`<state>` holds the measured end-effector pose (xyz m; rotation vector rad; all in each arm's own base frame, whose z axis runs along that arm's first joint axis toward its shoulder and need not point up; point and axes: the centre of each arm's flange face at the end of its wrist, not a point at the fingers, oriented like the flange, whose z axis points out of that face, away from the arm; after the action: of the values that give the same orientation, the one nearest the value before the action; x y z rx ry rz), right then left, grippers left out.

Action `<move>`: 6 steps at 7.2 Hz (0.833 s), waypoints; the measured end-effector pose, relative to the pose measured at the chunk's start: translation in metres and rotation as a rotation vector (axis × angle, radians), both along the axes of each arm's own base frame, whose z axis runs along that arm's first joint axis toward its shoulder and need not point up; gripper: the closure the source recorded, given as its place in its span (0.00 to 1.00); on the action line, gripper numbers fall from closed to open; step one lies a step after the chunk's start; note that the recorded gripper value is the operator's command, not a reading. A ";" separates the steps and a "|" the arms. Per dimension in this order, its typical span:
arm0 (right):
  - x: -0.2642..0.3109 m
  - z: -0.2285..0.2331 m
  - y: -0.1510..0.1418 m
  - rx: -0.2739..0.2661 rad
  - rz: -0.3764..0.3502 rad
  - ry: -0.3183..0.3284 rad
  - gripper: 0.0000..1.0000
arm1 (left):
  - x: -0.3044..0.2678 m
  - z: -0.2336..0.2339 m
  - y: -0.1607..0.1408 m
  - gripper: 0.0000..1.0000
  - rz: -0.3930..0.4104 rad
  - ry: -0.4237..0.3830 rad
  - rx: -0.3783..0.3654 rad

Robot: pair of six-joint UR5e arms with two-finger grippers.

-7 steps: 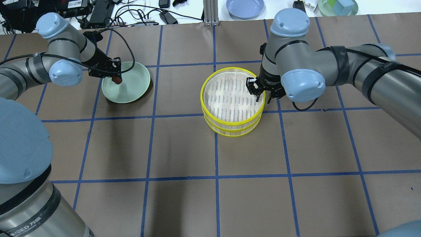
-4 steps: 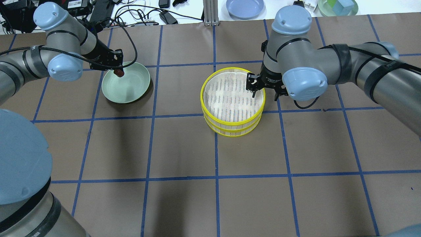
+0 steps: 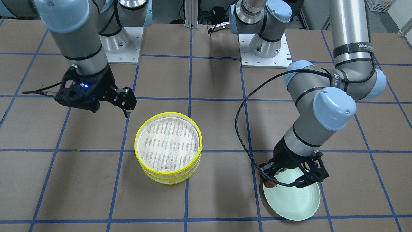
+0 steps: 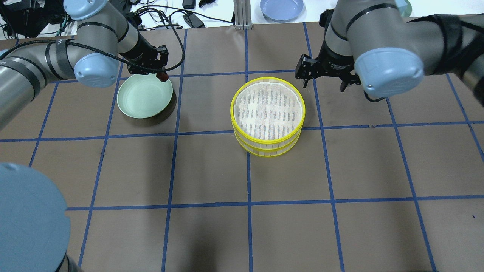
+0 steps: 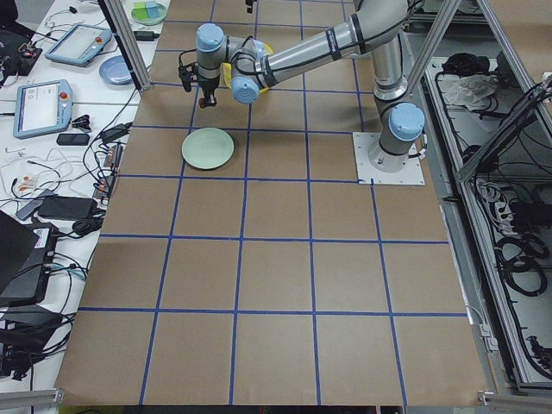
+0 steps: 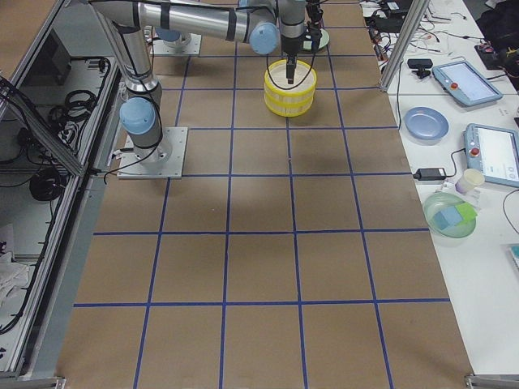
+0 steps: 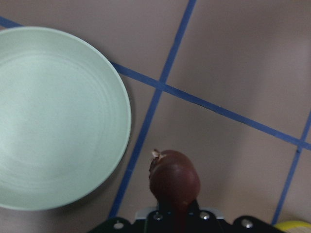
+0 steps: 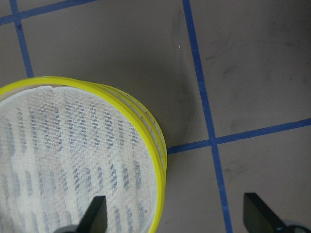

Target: Stack buns with steamer

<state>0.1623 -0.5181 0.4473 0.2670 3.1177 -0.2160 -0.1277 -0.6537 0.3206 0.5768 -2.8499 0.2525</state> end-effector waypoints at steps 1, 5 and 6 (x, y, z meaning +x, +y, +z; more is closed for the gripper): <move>-0.004 0.037 0.015 -0.010 0.009 0.003 0.00 | -0.029 0.011 0.010 1.00 0.030 0.026 0.003; -0.009 0.101 0.033 -0.019 0.098 0.026 0.00 | -0.173 0.027 0.074 0.76 0.097 0.115 0.059; -0.010 0.102 0.032 -0.024 0.110 0.031 0.00 | -0.195 0.018 0.088 0.12 0.086 0.116 0.082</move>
<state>0.1526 -0.4864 0.5494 0.0919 3.1460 -0.2581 -0.3230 -0.5657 0.3388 0.7073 -2.7369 0.1132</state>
